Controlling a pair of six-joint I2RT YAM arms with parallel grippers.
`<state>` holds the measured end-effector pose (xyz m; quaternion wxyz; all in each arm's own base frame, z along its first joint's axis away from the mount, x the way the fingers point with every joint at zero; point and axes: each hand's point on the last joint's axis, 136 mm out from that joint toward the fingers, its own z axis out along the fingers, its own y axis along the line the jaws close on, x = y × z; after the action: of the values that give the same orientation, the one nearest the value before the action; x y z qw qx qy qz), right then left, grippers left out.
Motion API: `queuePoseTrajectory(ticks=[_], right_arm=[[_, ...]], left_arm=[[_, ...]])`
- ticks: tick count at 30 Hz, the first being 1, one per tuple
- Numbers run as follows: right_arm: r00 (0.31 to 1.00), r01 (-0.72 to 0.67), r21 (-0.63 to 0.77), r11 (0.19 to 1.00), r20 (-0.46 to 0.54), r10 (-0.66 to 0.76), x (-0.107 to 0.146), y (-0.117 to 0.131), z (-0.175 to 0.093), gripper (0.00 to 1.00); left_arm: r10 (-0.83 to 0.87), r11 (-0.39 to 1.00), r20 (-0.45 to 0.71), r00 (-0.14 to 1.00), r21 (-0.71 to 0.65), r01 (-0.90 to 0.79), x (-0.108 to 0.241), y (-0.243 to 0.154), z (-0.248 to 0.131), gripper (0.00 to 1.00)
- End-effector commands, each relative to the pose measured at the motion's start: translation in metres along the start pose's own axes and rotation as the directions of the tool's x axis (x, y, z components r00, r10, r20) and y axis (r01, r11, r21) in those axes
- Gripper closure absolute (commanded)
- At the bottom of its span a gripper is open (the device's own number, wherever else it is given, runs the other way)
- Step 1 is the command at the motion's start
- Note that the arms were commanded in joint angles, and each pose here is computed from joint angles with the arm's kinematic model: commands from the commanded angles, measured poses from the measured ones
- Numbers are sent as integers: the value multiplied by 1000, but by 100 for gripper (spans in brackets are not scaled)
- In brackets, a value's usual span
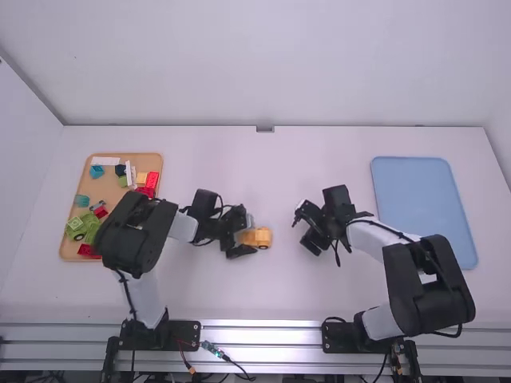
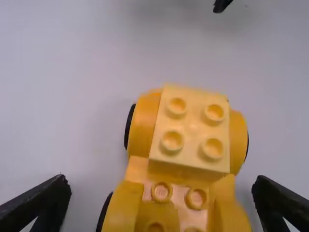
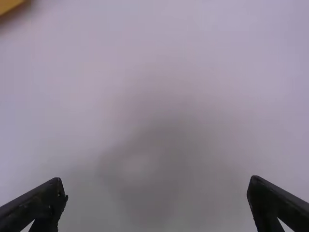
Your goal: Assemble lego blocks to make yellow taxi
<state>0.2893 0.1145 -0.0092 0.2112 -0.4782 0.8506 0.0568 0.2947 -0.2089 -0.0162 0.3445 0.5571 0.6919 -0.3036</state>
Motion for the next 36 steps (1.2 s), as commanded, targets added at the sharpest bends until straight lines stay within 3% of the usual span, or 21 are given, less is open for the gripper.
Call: queuePoseTrajectory(ticks=[1,11,16,19,20,23,25,26,28,29,33,36], right_arm=[[1000,-1,-3,1000,26,1,-5,2,-4,1],[999,1,2,1000,53,-1,-11,0,-5,1],[998,5,-5,1000,61,-4,-13,1,-5,1],[998,4,-5,1000,61,-4,-13,1,-5,1],[998,5,-5,1000,61,-5,-13,1,-5,1],[998,5,-2,1000,64,-5,-14,0,-5,1],[997,7,6,1000,72,-8,-16,-2,-5,1],[997,10,12,1000,80,-11,-18,-3,-5,1],[997,10,13,1000,81,-11,-18,-4,-5,1],[996,11,17,1000,85,-12,-19,-5,-5,1],[995,4,29,1000,101,-7,-23,-8,-6,1],[994,7,40,999,112,-12,-26,-10,-6,1]], left_arm=[[-18,999,-138,990,-38,13,17,5,-5,1],[-33,995,-434,900,66,68,-3,10,-59,1],[-177,984,-627,759,-90,155,-12,36,-107,1],[-245,968,-666,705,-203,145,-17,55,-124,1],[-334,935,-663,670,-320,150,-21,72,-137,1],[-465,865,-602,649,-464,190,-30,94,-157,1],[-582,777,-499,642,-573,260,-36,113,-176,1],[-670,685,-393,630,-655,320,-38,130,-195,1],[-704,642,-342,623,-682,351,-38,136,-202,1],[-784,505,-178,595,-741,443,-35,157,-229,1],[-869,142,197,454,-779,610,-7,191,-283,1],[-854,86,261,451,-784,615,6,201,-303,1]])
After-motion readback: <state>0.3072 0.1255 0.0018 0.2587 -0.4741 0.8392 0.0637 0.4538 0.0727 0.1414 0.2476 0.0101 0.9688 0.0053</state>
